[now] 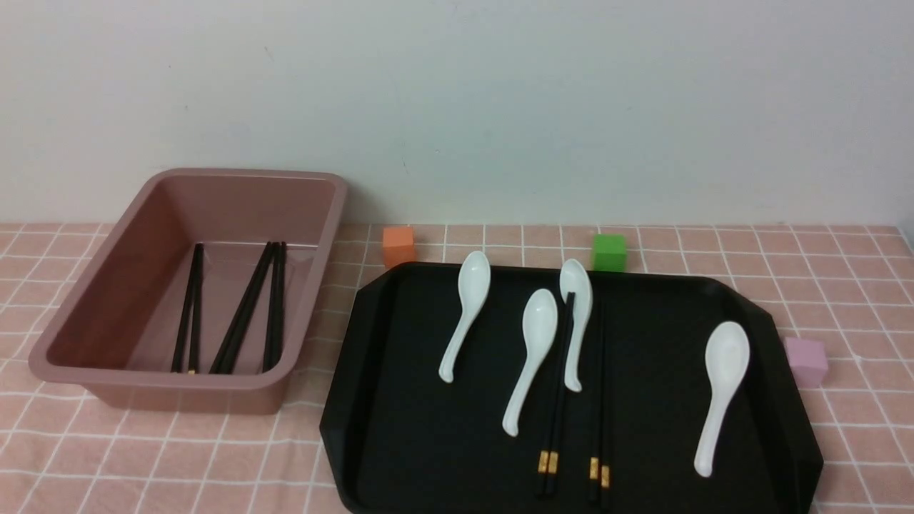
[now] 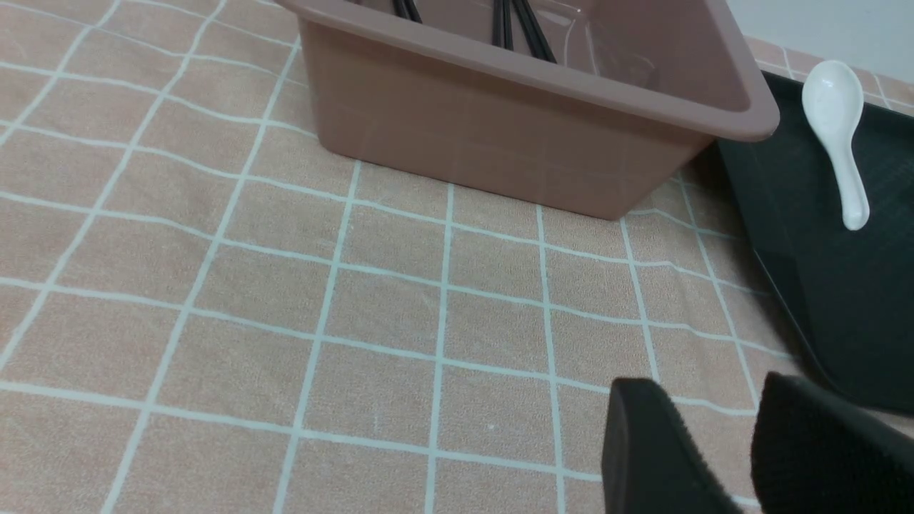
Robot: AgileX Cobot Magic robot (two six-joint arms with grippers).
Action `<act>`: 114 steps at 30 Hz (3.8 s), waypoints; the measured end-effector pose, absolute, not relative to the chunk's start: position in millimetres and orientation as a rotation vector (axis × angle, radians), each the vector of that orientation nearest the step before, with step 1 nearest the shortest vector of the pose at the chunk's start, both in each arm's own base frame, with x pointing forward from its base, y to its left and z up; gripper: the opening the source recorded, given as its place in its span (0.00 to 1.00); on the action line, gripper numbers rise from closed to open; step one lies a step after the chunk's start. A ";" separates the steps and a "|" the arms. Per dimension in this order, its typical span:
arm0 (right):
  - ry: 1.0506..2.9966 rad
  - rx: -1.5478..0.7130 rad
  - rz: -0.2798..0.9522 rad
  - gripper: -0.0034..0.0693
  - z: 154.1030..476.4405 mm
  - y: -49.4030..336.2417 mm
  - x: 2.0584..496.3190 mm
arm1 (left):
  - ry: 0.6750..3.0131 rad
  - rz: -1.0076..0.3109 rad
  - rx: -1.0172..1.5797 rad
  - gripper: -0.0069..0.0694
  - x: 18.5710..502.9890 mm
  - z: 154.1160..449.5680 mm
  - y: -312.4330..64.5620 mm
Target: On pink tablecloth take chopsticks from black tray and put them in box.
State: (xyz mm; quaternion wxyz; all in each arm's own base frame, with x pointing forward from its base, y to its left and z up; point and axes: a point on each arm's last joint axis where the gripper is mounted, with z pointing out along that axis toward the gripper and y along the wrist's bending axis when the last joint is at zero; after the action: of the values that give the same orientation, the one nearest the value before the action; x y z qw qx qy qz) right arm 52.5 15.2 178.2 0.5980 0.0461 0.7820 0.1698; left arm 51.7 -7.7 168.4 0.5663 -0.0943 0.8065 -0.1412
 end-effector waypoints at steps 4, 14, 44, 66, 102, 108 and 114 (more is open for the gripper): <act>1.688 0.305 0.596 0.24 188.7 15.8 54.3 | 1.896 -0.332 -0.222 0.40 51.7 168.4 -7.7; 1.687 0.342 0.831 0.24 238.8 27.2 49.9 | 1.896 -0.332 -0.222 0.40 51.7 168.4 -7.7; 2.892 -0.153 0.354 0.27 204.1 174.0 265.1 | 1.896 -0.332 -0.222 0.40 51.7 168.4 -7.7; 2.900 -0.014 0.144 0.54 152.7 187.2 311.3 | 1.896 -0.332 -0.222 0.40 51.7 168.4 -7.7; 2.839 -0.010 0.147 0.23 216.4 173.0 294.0 | 1.896 -0.332 -0.222 0.40 51.7 168.4 -7.7; 2.686 -0.099 0.337 0.23 278.7 192.2 286.6 | 1.896 -0.332 -0.222 0.40 51.7 168.4 -7.7; 2.483 -0.430 0.521 0.23 324.2 273.1 301.4 | 1.896 -0.332 -0.222 0.40 51.7 168.4 -7.7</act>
State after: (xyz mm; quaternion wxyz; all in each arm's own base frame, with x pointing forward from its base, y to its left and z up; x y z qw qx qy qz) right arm 301.4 273.1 324.2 0.2804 -0.1603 0.9262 0.1945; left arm 51.7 -7.7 168.4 0.5663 -0.0943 0.8065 -0.1412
